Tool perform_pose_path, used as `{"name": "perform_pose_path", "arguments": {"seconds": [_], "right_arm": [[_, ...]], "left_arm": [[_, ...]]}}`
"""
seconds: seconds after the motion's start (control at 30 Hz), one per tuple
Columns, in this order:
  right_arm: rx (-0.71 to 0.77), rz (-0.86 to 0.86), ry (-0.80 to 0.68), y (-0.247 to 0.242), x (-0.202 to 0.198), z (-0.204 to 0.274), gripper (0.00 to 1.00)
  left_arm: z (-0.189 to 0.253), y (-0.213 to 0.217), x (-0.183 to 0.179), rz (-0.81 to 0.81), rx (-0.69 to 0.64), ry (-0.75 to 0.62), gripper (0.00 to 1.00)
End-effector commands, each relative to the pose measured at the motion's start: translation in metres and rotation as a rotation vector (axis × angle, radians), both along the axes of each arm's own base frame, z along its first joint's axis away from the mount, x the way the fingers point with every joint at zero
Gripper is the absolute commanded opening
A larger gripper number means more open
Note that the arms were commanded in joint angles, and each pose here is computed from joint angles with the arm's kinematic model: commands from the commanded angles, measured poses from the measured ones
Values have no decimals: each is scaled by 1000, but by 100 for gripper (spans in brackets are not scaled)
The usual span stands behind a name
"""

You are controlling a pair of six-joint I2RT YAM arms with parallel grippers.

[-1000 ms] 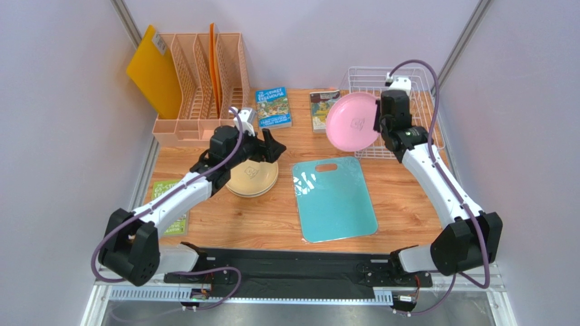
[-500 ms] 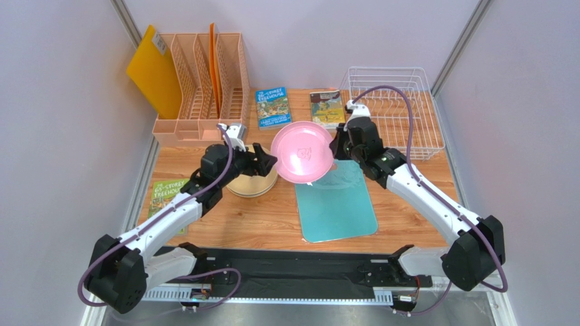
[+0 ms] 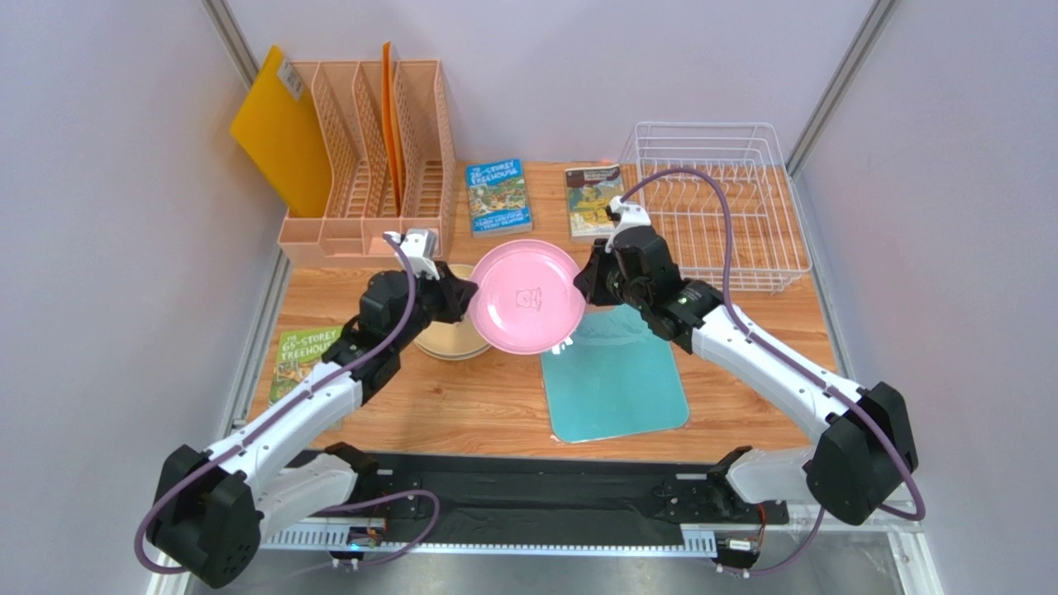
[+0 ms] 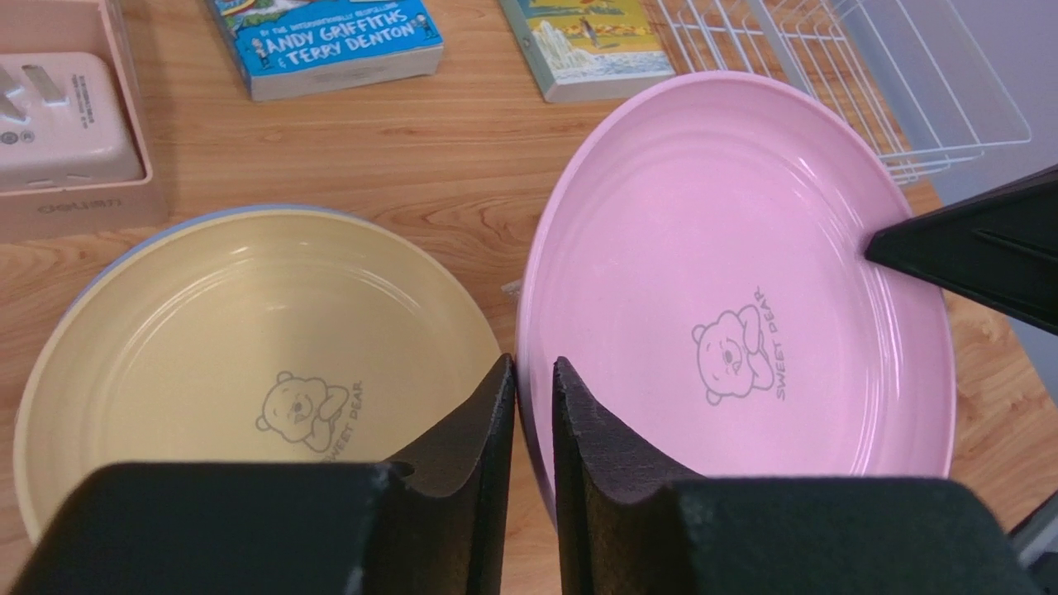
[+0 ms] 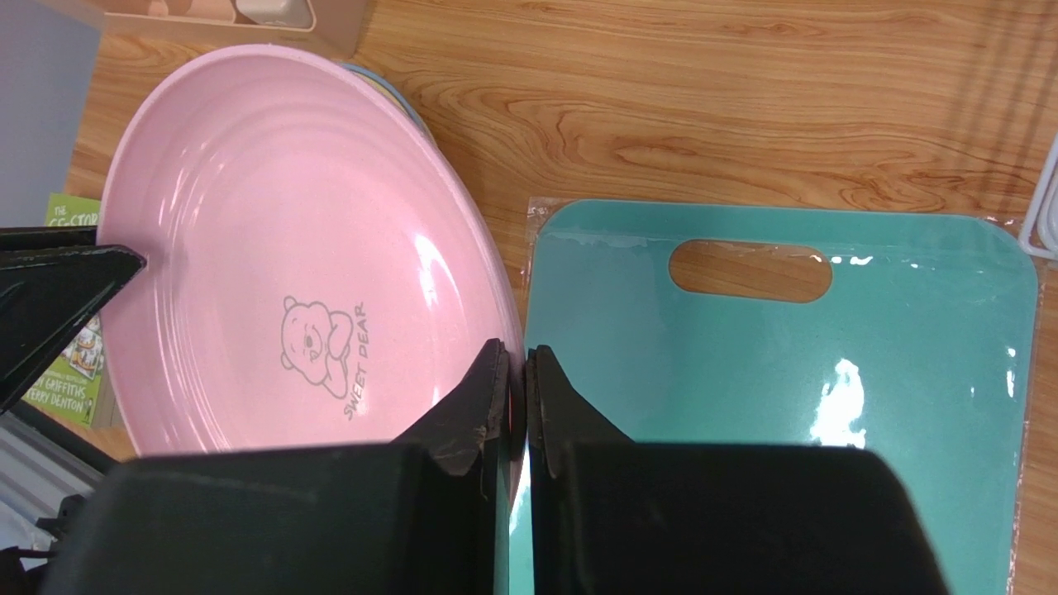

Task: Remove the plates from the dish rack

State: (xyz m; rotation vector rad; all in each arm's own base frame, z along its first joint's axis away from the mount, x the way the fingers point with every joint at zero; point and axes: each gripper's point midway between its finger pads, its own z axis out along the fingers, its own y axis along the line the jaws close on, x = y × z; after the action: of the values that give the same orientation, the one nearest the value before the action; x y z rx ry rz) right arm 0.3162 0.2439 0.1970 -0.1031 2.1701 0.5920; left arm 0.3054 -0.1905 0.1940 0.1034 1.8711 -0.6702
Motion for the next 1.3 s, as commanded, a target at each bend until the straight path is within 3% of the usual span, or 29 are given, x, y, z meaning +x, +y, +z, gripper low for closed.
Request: {"name": "perform_pose_path", "arguments": {"seconds": [0.0, 0.1, 0.23, 0.3, 0.37, 0.4, 0.43, 0.5, 0.6, 0.63, 0.7, 0.87, 1.07, 1.27], "right_arm": [[136, 27, -91, 19, 6, 41, 3], [141, 33, -88, 21, 6, 41, 3], [151, 39, -86, 22, 6, 41, 3], [152, 38, -86, 23, 6, 41, 3], [150, 37, -81, 23, 7, 39, 4], [153, 35, -83, 23, 7, 39, 4], [150, 37, -79, 24, 7, 37, 4], [149, 66, -66, 28, 5, 34, 12], [88, 25, -71, 18, 10, 28, 35], [65, -8, -82, 11, 14, 28, 36], [15, -31, -91, 3, 17, 24, 49], [-75, -107, -97, -21, 25, 15, 57], [-105, -129, -80, -35, 27, 3, 57], [-111, -137, -68, -43, 24, -3, 57]], "left_arm": [[-1, 1, -3, 4, 5, 2, 22], [-4, 0, -3, 3, 2, 11, 41], [-8, 0, -5, 4, -7, 13, 48], [-6, 0, -4, 6, -8, 8, 39], [-8, 1, -3, 10, 0, 12, 21], [-8, 1, -3, 9, 7, 13, 6], [-9, 2, -3, 12, 13, 15, 0], [-11, 5, -3, 22, 29, 24, 0], [-19, 20, -2, 89, 84, 48, 0], [-20, 27, 0, 129, 103, 47, 0], [-19, 38, -1, 171, 129, 41, 0], [-10, 66, -1, 295, 190, 21, 0], [-2, 90, 3, 415, 249, 24, 0], [-21, 112, 12, 507, 280, 74, 0]]}}
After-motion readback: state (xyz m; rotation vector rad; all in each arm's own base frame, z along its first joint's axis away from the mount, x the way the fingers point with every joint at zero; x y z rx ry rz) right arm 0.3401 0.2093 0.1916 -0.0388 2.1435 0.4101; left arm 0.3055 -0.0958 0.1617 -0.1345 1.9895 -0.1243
